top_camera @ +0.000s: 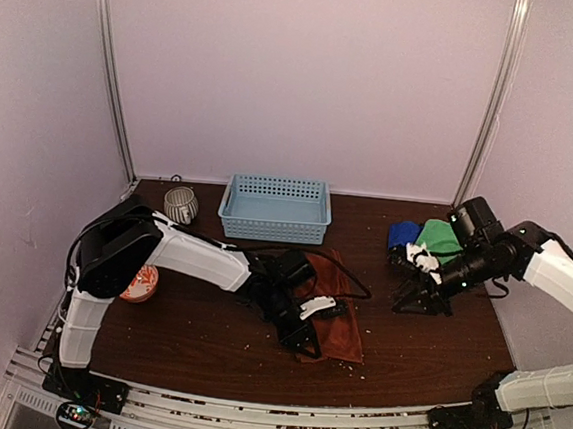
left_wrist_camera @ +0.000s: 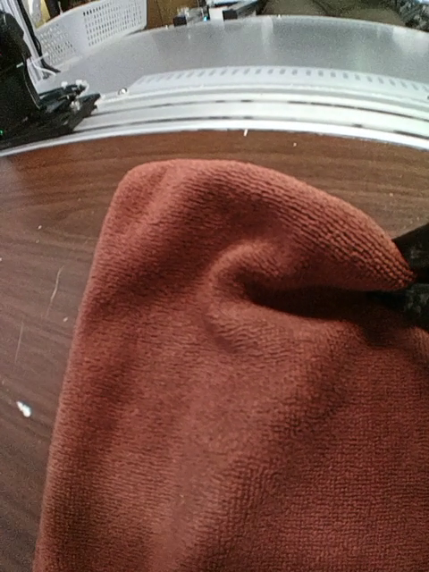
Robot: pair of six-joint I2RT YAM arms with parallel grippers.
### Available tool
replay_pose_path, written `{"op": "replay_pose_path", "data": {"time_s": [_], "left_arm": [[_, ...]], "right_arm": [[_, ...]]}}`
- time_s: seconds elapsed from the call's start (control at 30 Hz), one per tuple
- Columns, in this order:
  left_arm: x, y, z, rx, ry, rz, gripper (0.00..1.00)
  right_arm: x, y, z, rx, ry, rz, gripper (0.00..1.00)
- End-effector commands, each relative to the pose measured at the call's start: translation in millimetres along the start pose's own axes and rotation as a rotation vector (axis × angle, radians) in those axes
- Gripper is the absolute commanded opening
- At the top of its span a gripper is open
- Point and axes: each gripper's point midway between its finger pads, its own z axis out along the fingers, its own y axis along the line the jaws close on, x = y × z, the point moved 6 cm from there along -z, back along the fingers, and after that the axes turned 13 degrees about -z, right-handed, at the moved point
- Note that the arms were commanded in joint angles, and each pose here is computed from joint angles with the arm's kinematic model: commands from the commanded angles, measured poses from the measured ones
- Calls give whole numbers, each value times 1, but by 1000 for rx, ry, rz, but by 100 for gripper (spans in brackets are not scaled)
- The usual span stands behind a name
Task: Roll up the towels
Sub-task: Roll the towel at the center of the board.
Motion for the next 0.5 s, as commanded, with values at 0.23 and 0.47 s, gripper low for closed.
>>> {"op": "replay_pose_path", "data": {"time_s": [0.23, 0.47], "left_arm": [[5, 1, 2, 231, 80, -189, 5], [7, 3, 3, 214, 91, -213, 7]], "right_arm": [[9, 47, 75, -72, 191, -220, 37], [-11, 46, 123, 29, 215, -288, 42]]}}
